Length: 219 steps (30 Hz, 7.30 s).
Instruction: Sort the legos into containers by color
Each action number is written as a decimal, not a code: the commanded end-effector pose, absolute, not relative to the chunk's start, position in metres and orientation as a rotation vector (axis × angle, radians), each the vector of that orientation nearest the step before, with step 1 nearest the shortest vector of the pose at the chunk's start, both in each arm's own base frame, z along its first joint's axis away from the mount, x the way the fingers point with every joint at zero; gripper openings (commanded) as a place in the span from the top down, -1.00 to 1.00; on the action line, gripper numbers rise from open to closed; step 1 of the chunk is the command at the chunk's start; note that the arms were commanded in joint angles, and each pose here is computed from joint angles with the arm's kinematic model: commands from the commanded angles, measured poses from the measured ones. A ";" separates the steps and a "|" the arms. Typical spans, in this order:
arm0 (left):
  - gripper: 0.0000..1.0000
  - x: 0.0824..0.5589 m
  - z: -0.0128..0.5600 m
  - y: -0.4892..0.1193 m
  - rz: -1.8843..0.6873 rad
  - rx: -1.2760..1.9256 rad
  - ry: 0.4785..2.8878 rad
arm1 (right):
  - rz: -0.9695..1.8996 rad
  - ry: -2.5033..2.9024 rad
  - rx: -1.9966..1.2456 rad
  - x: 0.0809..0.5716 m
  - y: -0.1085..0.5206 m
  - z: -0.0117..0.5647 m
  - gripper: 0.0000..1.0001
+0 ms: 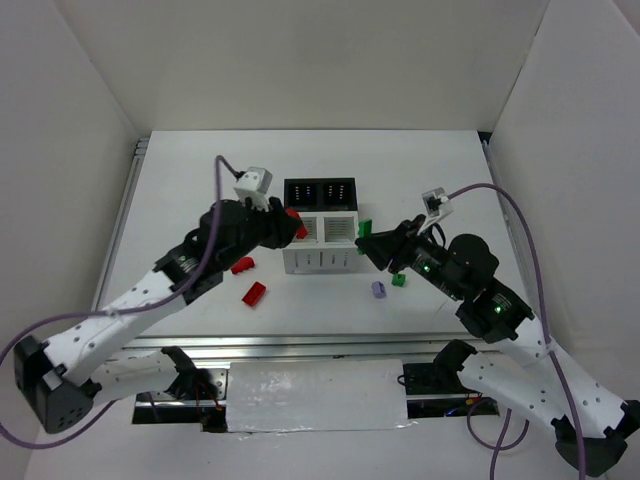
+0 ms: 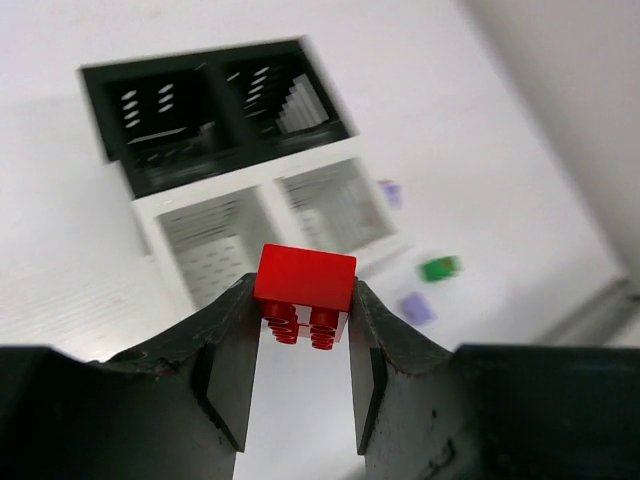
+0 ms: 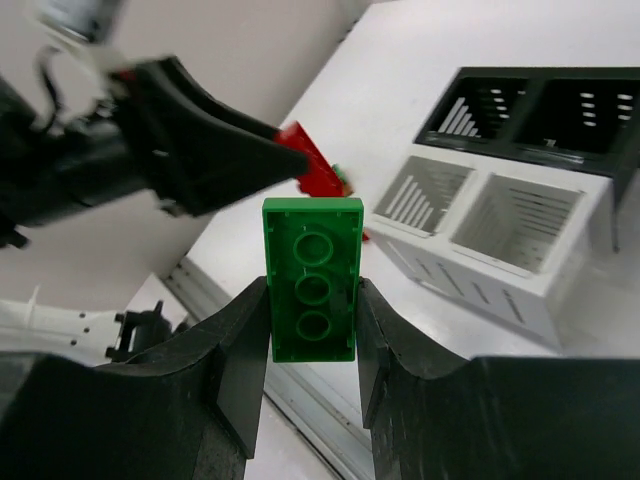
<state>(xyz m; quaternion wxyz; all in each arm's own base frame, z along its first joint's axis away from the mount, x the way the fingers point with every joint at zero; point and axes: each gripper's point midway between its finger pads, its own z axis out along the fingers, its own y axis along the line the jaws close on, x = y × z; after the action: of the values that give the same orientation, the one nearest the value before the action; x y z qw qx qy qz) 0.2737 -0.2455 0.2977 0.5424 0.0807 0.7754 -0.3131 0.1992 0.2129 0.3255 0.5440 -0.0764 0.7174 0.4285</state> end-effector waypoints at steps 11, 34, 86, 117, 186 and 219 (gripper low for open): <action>0.85 0.367 0.251 -0.242 -0.339 0.104 1.848 | 0.860 1.717 -0.036 0.190 0.163 0.329 1.00; -0.83 0.357 0.256 -0.233 -0.467 0.104 1.808 | 0.774 1.855 -0.082 0.245 0.206 0.295 1.00; -0.99 0.217 0.227 -0.071 -0.122 -0.213 2.140 | 0.057 2.403 0.635 0.239 0.079 0.069 -0.91; -0.99 0.213 0.235 -0.074 -0.193 -0.198 2.087 | 0.078 2.473 0.471 0.274 0.091 0.095 1.00; -0.96 0.326 0.064 -0.106 -0.113 -0.460 2.570 | 0.690 2.236 -0.276 0.195 0.205 0.221 -0.99; 0.74 0.319 0.061 -0.105 -0.065 -0.544 2.543 | 0.663 2.246 -0.277 0.195 0.202 0.212 -0.99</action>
<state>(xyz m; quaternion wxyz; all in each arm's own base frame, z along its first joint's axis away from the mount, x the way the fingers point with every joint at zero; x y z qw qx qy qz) 0.3070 -0.1022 0.0259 0.2203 -0.1942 0.9559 -0.0039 0.1900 0.2019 0.1982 0.3516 -0.1057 0.8937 0.2578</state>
